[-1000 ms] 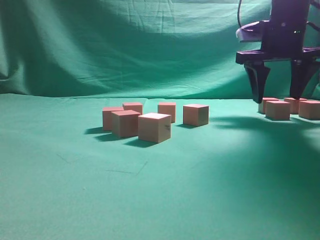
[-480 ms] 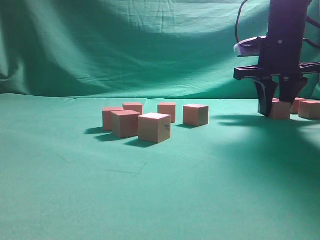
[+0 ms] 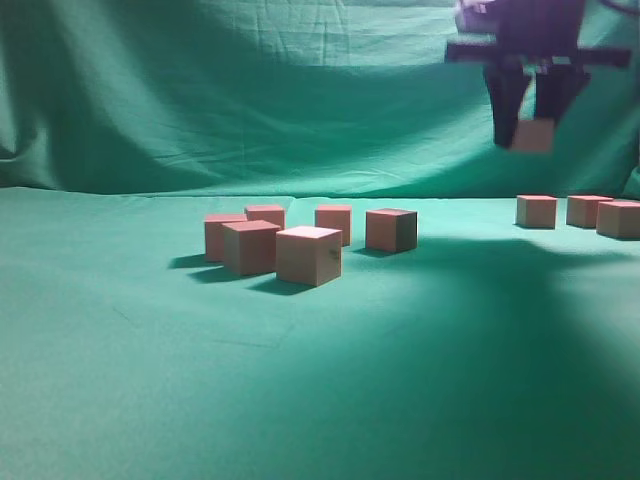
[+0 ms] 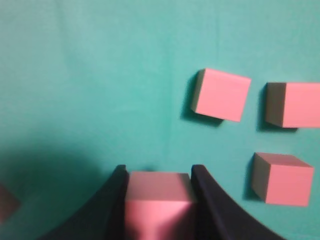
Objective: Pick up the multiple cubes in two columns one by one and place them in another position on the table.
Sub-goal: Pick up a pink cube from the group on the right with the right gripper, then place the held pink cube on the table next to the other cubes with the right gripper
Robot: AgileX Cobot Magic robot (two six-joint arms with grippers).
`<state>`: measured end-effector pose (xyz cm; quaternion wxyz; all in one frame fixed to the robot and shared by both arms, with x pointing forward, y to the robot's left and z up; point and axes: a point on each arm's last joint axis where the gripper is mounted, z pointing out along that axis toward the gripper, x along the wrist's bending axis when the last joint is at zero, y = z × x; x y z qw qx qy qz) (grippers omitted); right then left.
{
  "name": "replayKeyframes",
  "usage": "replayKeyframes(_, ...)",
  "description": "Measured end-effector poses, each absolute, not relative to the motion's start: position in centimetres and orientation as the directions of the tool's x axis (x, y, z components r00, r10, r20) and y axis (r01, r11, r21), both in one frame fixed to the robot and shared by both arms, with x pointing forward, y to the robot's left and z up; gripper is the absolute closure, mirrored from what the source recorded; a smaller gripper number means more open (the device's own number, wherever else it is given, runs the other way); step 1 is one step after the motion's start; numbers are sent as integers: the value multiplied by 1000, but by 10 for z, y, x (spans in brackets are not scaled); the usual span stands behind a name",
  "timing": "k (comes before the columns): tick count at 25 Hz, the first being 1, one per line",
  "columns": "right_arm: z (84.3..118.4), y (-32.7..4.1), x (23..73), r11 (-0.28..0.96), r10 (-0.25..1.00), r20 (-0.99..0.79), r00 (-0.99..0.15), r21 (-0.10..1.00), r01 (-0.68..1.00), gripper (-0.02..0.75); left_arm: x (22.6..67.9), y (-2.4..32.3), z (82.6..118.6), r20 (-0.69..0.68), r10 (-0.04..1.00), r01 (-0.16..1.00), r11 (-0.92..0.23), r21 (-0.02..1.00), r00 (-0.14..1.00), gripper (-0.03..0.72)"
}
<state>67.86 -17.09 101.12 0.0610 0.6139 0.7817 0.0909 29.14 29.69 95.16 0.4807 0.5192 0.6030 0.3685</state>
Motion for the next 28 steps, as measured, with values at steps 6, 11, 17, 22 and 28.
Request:
replayKeyframes(6,1077,-140,634,306,942,35,-335,324,895,468,291,297,952,-197,980,272,189,944,1,688)
replayKeyframes(11,1092,-120,578,391,905,45,-423,302,869,468,291,297,952,-197,980,272,189,944,1,688)
replayKeyframes(17,1052,-103,516,489,866,44,-498,130,862,468,291,297,952,-197,980,272,189,944,1,688)
replayKeyframes(22,1011,-78,479,489,866,63,-497,109,865,468,291,297,952,-197,980,272,189,944,1,688)
replayKeyframes(28,991,-49,460,419,878,128,-462,262,869,468,291,297,952,-197,980,272,189,944,1,688)
